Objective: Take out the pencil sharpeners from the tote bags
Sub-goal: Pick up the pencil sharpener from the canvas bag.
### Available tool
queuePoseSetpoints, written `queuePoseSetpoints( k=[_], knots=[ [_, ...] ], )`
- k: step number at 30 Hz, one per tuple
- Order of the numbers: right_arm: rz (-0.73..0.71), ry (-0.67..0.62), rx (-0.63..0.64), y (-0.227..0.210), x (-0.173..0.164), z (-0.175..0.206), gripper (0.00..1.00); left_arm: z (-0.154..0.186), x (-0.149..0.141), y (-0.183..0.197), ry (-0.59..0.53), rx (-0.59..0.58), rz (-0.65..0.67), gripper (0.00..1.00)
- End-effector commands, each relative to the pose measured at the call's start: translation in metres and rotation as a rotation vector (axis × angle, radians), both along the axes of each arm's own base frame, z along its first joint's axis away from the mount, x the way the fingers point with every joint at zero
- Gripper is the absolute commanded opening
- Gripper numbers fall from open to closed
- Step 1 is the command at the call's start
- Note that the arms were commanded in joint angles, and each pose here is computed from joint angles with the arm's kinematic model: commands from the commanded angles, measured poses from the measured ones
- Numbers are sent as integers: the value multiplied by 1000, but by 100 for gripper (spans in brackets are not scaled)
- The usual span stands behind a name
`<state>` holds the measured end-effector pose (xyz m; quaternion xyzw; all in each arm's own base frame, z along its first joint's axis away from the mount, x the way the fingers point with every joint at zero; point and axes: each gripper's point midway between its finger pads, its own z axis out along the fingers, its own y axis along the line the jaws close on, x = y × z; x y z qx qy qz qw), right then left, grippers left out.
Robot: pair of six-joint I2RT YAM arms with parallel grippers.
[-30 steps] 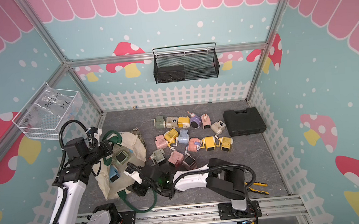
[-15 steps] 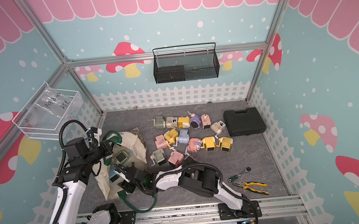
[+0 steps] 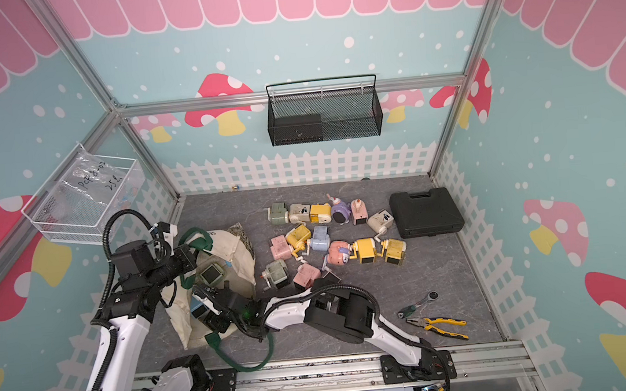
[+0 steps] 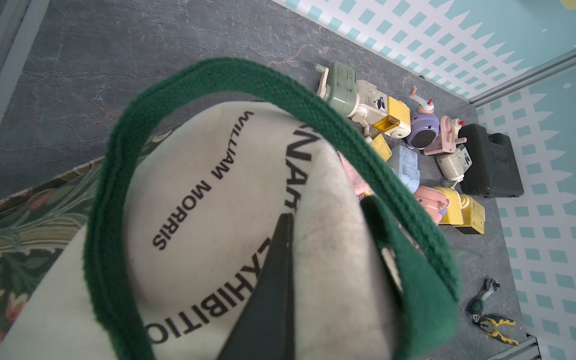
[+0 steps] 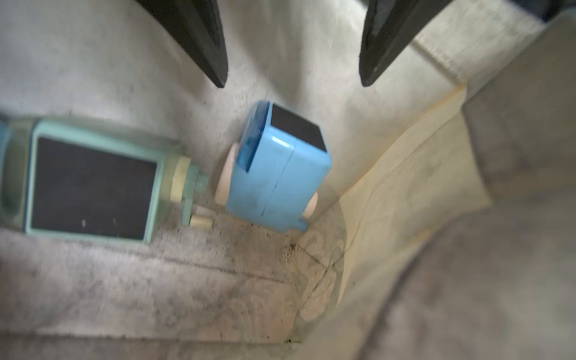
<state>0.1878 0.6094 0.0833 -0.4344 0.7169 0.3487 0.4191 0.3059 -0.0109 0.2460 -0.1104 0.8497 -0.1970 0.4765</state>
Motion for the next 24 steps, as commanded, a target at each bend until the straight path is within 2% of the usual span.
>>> queuePoseSetpoints(
  k=[1,6,11,15,19,24],
  knots=[
    [21,-22,15,11,1,-3,78,6,0,1,-24,-18,7,0],
    [52,-42,37,23,0,-2,89,8,3,0,-30,-40,12,0],
    [3,-64,30,19,11,-9,99,8,6,2,-21,-69,42,0],
    [-35,-53,23,13,24,-17,99,9,6,3,-13,-96,79,0],
    [-55,-55,23,3,38,-24,99,9,-2,8,35,-173,143,0],
    [34,-133,82,-6,29,-12,100,22,-14,16,76,-226,226,0]
  ],
)
